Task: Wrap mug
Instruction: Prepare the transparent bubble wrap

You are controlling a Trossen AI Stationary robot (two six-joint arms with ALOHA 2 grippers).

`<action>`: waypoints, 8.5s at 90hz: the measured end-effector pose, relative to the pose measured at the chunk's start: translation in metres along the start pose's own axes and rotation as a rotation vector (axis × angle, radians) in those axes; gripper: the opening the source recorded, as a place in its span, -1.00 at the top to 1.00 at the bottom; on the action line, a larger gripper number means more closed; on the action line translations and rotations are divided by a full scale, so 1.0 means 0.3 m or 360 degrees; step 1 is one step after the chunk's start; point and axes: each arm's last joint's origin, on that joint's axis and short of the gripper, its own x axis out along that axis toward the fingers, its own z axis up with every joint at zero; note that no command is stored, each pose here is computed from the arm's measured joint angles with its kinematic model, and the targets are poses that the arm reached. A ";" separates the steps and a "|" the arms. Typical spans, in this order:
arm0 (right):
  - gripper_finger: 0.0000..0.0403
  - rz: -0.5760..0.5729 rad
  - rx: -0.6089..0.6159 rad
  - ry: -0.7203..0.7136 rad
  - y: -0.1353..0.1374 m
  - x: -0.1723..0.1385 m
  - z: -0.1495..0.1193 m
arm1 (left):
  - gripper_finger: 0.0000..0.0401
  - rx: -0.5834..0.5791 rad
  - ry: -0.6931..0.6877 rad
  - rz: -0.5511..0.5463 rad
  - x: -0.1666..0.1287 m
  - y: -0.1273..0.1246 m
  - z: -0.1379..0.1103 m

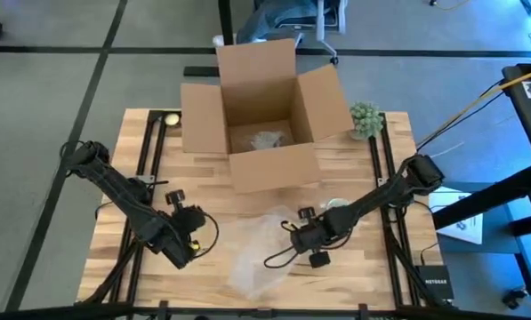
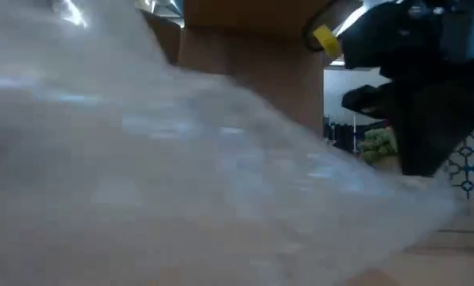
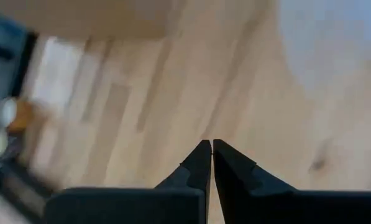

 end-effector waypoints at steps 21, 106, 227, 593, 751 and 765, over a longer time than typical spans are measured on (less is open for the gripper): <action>0.93 -0.0015 0.0124 -0.0052 -0.022 0.000 0.016 | 0.92 -0.0008 -0.0279 -0.0329 0.039 -0.062 0.117; 0.01 -0.0167 0.0219 -0.0044 -0.023 0.001 0.006 | -0.07 -0.0255 0.0062 -0.0558 0.149 -0.013 0.091; 0.01 -0.0152 0.0104 -0.0151 -0.017 0.000 0.029 | 0.37 -0.0251 -0.0166 -0.0516 0.324 -0.092 -0.003; 0.95 0.0421 0.0210 -0.0495 -0.136 -0.022 0.060 | 1.00 -0.0295 -0.0291 -0.0075 0.088 0.011 -0.053; 0.95 0.0307 0.0169 -0.0018 -0.207 0.140 0.009 | 0.56 -0.0610 0.0135 0.0162 0.439 0.159 -0.398; 0.90 0.0723 0.0297 0.0143 -0.158 0.102 -0.019 | 0.56 -0.0585 0.0165 0.0249 0.437 0.176 -0.412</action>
